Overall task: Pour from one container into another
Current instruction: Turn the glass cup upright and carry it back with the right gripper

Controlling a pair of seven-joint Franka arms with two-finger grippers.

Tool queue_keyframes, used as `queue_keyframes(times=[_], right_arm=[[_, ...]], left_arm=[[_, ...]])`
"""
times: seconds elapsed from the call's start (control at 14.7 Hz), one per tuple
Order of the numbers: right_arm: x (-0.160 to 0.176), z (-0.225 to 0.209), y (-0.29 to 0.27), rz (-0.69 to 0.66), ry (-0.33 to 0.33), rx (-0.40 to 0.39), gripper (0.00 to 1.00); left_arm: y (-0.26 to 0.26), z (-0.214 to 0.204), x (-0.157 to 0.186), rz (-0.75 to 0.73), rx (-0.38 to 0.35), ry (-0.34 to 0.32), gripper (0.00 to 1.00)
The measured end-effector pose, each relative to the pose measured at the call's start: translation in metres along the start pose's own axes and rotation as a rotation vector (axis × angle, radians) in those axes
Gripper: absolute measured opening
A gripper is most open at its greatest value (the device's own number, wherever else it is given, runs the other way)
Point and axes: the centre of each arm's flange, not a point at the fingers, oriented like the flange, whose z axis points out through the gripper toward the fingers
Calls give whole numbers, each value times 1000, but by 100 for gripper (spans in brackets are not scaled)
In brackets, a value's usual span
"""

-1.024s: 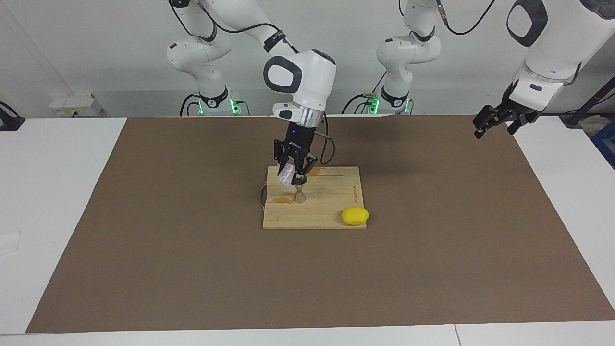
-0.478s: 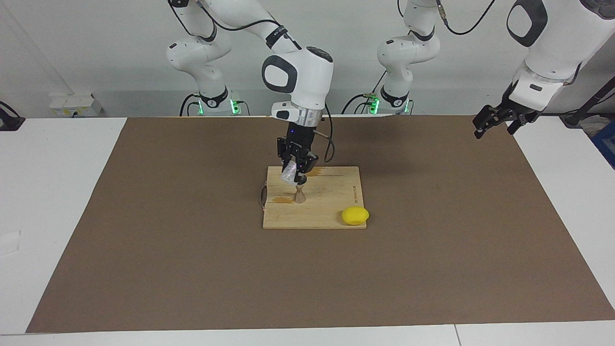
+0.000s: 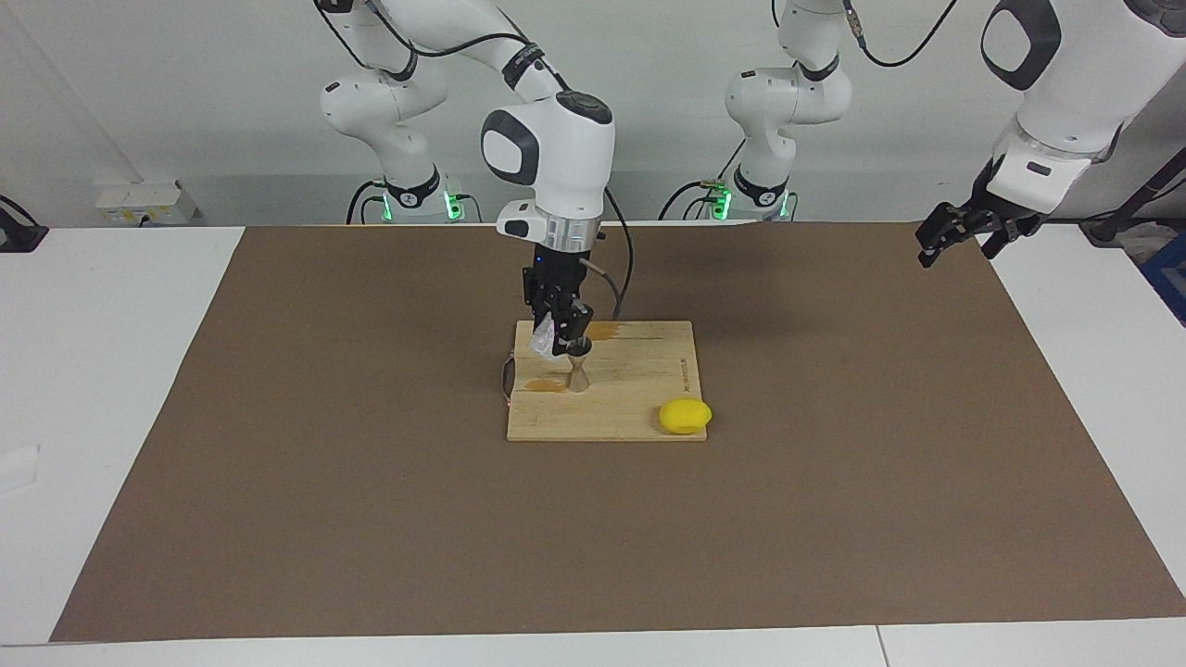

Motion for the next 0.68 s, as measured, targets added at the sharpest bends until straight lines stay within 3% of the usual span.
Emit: queue_keyframes(times=[0.27,0.68], right_arm=[[34,8,2,168,-137,-45,50],[108,56,30,365,-404,-138,50]], left_arm=[[0,0,0,0,0,0,100],[1,0,0,-1,0,0,100]])
